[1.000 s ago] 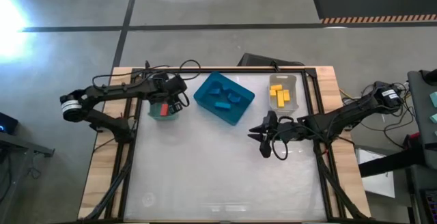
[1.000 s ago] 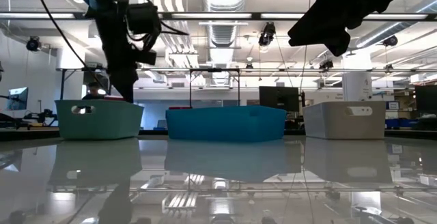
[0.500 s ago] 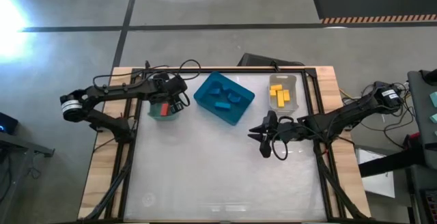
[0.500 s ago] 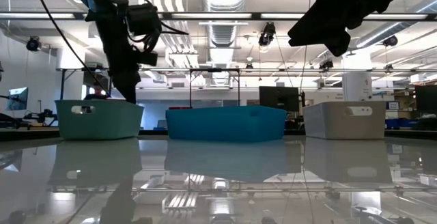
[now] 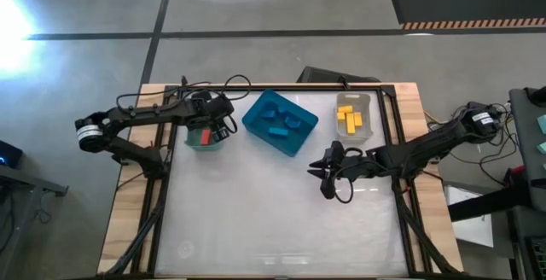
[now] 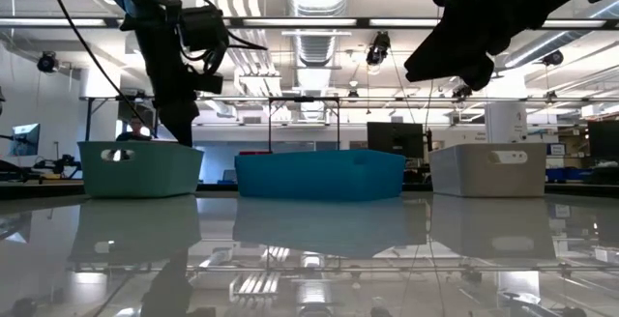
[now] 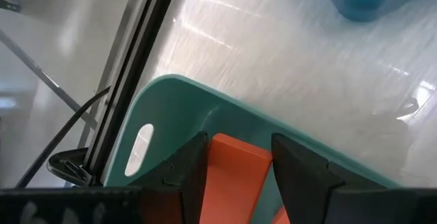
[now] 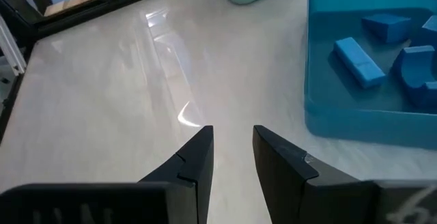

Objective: Sort & place blocks by color
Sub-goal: Put the orange block into the green bin, then return to Home Position

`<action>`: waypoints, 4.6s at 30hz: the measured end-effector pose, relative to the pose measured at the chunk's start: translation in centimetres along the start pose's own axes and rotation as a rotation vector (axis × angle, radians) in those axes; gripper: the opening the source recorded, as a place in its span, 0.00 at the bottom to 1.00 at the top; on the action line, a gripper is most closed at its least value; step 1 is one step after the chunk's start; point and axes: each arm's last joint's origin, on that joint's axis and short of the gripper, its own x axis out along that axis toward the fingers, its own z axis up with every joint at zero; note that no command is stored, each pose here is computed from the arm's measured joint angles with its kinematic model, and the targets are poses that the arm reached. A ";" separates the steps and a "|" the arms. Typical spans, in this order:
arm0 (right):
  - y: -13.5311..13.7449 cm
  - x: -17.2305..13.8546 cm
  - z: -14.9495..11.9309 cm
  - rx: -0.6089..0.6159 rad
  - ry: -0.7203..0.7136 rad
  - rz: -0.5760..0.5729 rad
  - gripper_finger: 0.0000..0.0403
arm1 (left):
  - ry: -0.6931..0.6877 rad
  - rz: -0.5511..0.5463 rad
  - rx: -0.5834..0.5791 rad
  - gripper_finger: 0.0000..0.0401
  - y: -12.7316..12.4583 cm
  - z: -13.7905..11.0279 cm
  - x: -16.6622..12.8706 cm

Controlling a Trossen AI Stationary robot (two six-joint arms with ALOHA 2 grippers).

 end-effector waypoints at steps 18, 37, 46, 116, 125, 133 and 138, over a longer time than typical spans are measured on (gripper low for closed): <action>0.1 0.8 -0.5 -0.007 0.018 -0.010 0.23 | 0.000 -0.001 0.001 0.34 0.0 0.0 0.0; 0.1 0.8 -0.5 -0.010 0.017 -0.010 0.23 | 0.000 -0.008 0.000 0.34 0.0 0.0 0.0; 0.1 0.8 -0.5 -0.016 0.017 -0.010 0.23 | -0.002 -0.025 0.000 0.34 -0.1 0.0 0.0; -9.9 -6.3 -6.1 -0.357 -0.486 0.044 0.12 | -1.140 -0.598 -0.023 0.02 -7.7 -13.7 -3.6; -10.2 -7.9 -5.8 -0.373 -0.576 0.040 0.12 | -1.162 -0.597 -0.036 0.02 -7.5 -13.7 -3.8; -10.2 -9.1 -5.5 -0.415 -0.677 0.031 0.10 | -1.126 -0.596 -0.018 0.02 -7.8 -13.7 -3.4; -10.2 -9.4 -5.4 -0.408 -0.701 0.035 0.08 | -1.100 -0.594 -0.006 0.02 -8.0 -13.7 -3.2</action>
